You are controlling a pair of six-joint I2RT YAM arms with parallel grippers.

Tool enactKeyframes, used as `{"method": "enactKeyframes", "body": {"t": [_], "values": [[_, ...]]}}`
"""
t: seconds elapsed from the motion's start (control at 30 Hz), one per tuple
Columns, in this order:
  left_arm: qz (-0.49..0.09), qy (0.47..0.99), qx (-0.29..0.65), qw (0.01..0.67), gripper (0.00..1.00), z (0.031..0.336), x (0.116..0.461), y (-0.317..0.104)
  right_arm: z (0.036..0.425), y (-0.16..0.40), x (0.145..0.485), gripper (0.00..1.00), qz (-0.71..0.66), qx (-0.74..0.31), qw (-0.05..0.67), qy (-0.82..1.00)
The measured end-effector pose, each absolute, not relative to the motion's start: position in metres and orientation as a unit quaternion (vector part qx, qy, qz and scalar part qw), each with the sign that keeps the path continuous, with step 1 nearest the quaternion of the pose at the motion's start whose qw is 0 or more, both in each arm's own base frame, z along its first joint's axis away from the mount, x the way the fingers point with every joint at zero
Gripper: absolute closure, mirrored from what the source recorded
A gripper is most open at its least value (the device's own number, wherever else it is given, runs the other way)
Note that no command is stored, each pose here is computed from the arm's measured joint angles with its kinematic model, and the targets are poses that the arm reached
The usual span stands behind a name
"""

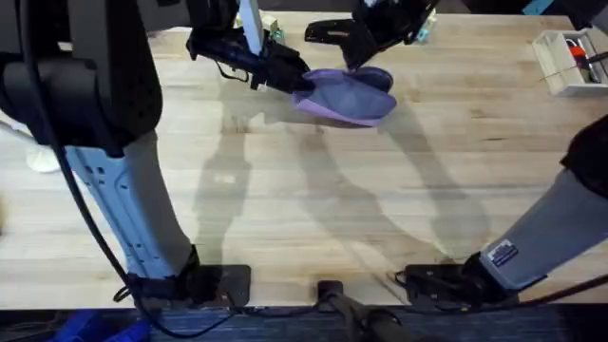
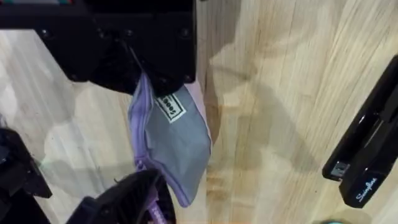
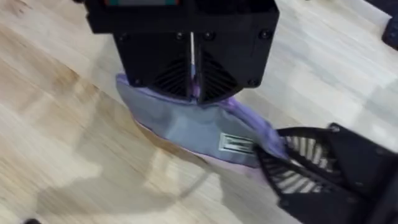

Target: Unzip the bag, pick up the pens from the table one at a time and place them inside, then zip the bag closed.

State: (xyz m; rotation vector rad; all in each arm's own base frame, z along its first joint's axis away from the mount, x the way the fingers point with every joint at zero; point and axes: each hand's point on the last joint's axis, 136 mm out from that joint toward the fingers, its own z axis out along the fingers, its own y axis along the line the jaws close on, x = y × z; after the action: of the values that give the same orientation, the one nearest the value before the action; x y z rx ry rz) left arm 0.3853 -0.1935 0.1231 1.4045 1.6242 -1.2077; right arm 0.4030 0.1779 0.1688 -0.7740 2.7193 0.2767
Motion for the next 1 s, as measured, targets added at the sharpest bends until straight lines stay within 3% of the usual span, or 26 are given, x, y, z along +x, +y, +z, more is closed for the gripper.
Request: {"method": "enactKeyframes", "body": {"t": [0.2, 0.57, 0.8, 1.0], "values": [[-0.458, 0.625, 0.540, 0.329, 0.956, 0.121, 0.385, -0.193, 0.161, 0.144, 0.408, 0.966, 0.070, -0.242, 0.137, 0.958], [-0.440, 0.642, 0.547, 0.309, 0.956, 0.109, 0.385, -0.186, 0.105, 0.036, 0.385, 0.966, -0.018, -0.156, 0.040, 0.987], [-0.438, 0.643, 0.548, 0.308, 0.956, 0.108, 0.385, -0.185, 0.105, -0.003, 0.387, 0.968, -0.042, -0.116, 0.038, 0.992], [-0.438, 0.643, 0.548, 0.308, 0.956, 0.108, 0.385, -0.185, 0.123, 0.001, 0.387, 0.969, -0.047, -0.122, 0.063, 0.989]]}}
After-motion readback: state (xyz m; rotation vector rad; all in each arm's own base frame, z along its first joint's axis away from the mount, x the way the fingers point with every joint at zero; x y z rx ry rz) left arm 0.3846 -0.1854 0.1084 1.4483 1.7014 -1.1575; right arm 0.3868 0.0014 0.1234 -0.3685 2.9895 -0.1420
